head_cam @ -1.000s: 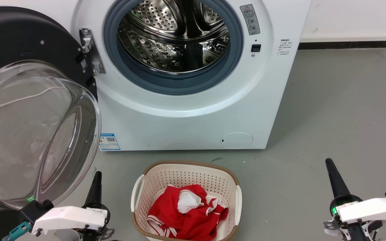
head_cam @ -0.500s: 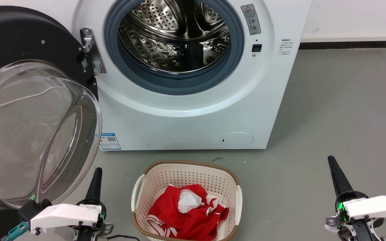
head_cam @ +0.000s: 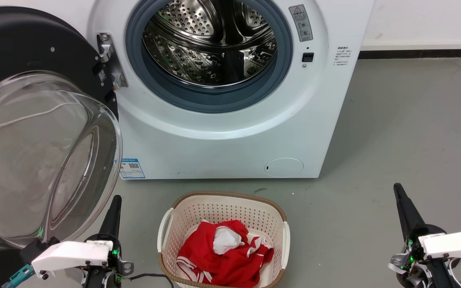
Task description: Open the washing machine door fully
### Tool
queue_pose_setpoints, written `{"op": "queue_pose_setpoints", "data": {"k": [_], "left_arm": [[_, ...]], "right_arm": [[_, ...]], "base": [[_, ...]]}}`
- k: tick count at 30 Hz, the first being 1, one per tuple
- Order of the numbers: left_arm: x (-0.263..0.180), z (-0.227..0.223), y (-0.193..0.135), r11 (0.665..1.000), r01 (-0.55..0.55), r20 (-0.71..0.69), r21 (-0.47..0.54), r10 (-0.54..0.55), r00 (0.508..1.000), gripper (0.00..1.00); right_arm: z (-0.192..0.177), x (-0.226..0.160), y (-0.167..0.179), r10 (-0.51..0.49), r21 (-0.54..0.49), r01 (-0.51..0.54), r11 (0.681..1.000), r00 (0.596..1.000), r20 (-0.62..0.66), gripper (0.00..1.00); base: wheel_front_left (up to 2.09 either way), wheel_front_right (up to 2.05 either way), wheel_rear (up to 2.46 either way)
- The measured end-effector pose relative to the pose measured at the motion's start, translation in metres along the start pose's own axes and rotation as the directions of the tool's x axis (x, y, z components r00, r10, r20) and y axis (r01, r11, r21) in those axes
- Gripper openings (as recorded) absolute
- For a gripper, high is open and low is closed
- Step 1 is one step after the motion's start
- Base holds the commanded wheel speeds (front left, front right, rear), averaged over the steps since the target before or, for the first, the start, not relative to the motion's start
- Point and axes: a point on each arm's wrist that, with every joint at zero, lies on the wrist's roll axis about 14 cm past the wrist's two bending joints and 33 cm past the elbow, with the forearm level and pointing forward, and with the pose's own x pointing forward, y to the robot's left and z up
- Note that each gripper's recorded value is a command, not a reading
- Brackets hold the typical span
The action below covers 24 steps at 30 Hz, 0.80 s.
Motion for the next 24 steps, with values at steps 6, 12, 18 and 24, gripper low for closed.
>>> {"op": "queue_pose_setpoints", "data": {"k": [6, 12, 18, 24], "left_arm": [[0.0007, 0.0011, -0.0013, 0.999, 0.007, 0.000, -0.049, -0.007, 1.000, 0.00], [0.0009, 0.0020, -0.0024, 0.995, 0.017, 0.000, -0.094, -0.017, 1.000, 0.00], [0.0015, 0.0030, -0.0040, 0.990, 0.027, 0.001, -0.138, -0.027, 1.000, 0.00], [0.0035, 0.0042, -0.0081, 0.982, 0.044, 0.003, -0.181, -0.044, 0.999, 0.00]], "right_arm": [[0.0013, 0.0013, 0.0003, 0.002, 0.045, -0.002, 0.999, 1.000, 0.003, 0.00], [0.0023, 0.0017, -0.0002, 0.001, 0.090, -0.002, 0.996, 1.000, 0.004, 0.00], [0.0034, 0.0028, 0.0001, 0.004, 0.133, -0.005, 0.991, 1.000, 0.008, 0.00], [0.0043, 0.0051, 0.0024, 0.012, 0.172, -0.013, 0.985, 1.000, 0.008, 0.00]], "base": [[0.00, 0.00, 0.00], [0.00, 0.00, 0.00], [0.00, 0.00, 0.00], [0.00, 0.00, 0.00]]}}
